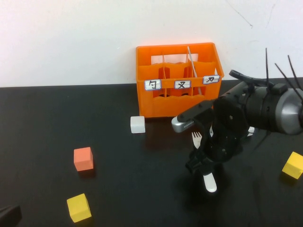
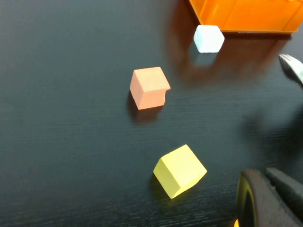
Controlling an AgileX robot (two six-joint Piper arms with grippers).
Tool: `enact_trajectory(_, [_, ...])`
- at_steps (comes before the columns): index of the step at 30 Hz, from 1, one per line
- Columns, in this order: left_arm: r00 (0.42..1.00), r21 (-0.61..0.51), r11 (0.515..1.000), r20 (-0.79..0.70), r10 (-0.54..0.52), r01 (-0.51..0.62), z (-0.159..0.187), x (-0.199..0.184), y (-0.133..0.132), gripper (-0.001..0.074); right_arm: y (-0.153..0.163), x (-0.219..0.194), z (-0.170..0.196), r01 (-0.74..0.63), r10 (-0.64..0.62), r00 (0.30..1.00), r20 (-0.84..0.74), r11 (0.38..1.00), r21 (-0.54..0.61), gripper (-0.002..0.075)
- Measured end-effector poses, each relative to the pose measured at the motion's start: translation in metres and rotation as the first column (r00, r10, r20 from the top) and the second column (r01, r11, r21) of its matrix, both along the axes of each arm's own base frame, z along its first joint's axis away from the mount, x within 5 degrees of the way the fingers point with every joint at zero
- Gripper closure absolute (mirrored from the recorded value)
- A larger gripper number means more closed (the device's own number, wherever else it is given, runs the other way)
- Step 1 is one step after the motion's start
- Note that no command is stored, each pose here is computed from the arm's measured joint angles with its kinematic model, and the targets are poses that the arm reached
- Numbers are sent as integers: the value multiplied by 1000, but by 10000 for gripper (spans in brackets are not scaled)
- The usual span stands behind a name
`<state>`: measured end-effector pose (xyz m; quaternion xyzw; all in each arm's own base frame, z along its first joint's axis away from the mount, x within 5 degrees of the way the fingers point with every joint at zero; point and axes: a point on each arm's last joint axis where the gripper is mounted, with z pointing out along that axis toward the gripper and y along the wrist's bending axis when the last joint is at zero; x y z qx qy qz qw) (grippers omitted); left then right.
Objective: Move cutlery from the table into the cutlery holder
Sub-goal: Pick up the fork
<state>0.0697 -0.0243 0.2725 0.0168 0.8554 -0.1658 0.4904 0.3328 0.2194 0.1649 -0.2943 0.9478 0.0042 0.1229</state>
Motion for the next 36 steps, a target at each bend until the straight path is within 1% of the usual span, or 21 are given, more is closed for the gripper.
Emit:
enact_trajectory(11, [1000, 0, 1000, 0, 0, 0, 0, 0, 0, 736, 0, 1, -6, 3, -4, 999, -32, 1000, -26, 218])
enact_trajectory(14, [1000, 1, 1000, 0, 0, 0, 0, 0, 0, 736, 0, 1, -6, -11, 10, 999, -35, 999, -31, 230])
enact_trajectory(16, [1000, 1, 1000, 0, 0, 0, 0, 0, 0, 736, 1, 1, -6, -30, 29, 999, -39, 999, -32, 260])
enact_trajectory(18, [1000, 1, 1000, 0, 0, 0, 0, 0, 0, 736, 1, 0, -6, -46, 44, 998, -47, 998, -33, 314])
enact_trajectory(22, [1000, 1, 1000, 0, 0, 0, 0, 0, 0, 736, 1, -2, -6, -82, 80, 995, -66, 996, -29, 467])
enact_trajectory(24, [1000, 1, 1000, 0, 0, 0, 0, 0, 0, 736, 2, -3, -6, -104, 102, 992, -73, 994, -22, 555])
enact_trajectory(25, [1000, 1, 1000, 0, 0, 0, 0, 0, 0, 736, 2, -3, -7, -113, 111, 991, -75, 993, -23, 565])
enact_trajectory(36, [1000, 3, 1000, -1, 1, -1, 0, 0, 0, 736, 3, -4, -7, -124, 122, 989, -85, 992, -17, 562])
